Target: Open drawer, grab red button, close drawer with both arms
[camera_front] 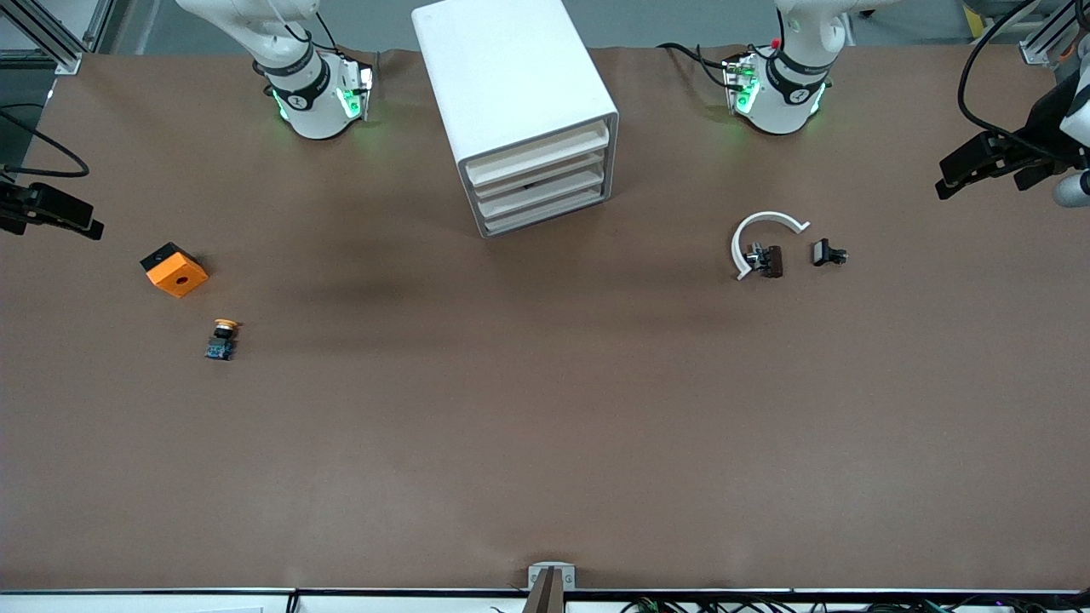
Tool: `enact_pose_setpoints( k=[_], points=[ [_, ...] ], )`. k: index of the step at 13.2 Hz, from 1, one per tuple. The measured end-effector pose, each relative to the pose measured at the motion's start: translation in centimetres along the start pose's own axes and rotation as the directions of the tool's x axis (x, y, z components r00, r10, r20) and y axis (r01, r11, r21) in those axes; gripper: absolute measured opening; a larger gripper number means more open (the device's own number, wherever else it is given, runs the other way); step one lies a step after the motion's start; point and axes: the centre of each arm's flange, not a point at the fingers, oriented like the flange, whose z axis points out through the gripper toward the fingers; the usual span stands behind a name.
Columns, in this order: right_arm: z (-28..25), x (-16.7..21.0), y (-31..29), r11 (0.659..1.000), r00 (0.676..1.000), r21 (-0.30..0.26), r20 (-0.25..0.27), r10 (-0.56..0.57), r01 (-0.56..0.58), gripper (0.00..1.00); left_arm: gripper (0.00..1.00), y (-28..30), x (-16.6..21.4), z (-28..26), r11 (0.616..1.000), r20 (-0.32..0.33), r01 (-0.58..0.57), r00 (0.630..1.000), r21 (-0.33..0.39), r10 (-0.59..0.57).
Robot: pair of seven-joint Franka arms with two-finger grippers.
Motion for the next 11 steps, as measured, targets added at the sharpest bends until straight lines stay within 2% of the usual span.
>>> enact_pose_setpoints(
  k=[6,8,11],
  points=[
    [0.0,0.0,0.0,1.000,1.000,0.000,-0.004,-0.001,0.001,1.00,1.00,0.2,0.6,1.1,1.000,0.023,-0.004,1.000,0.000,0.004],
    [-0.1,0.1,0.0,1.000,1.000,0.000,-0.006,-0.001,0.001,1.00,1.00,0.5,1.6,2.8,1.000,0.059,-0.011,0.998,0.000,0.011],
    [-0.1,0.1,0.0,1.000,1.000,0.000,-0.006,-0.001,0.001,1.00,1.00,0.9,4.0,7.6,1.000,0.148,-0.006,0.989,0.000,0.006]
  ],
)
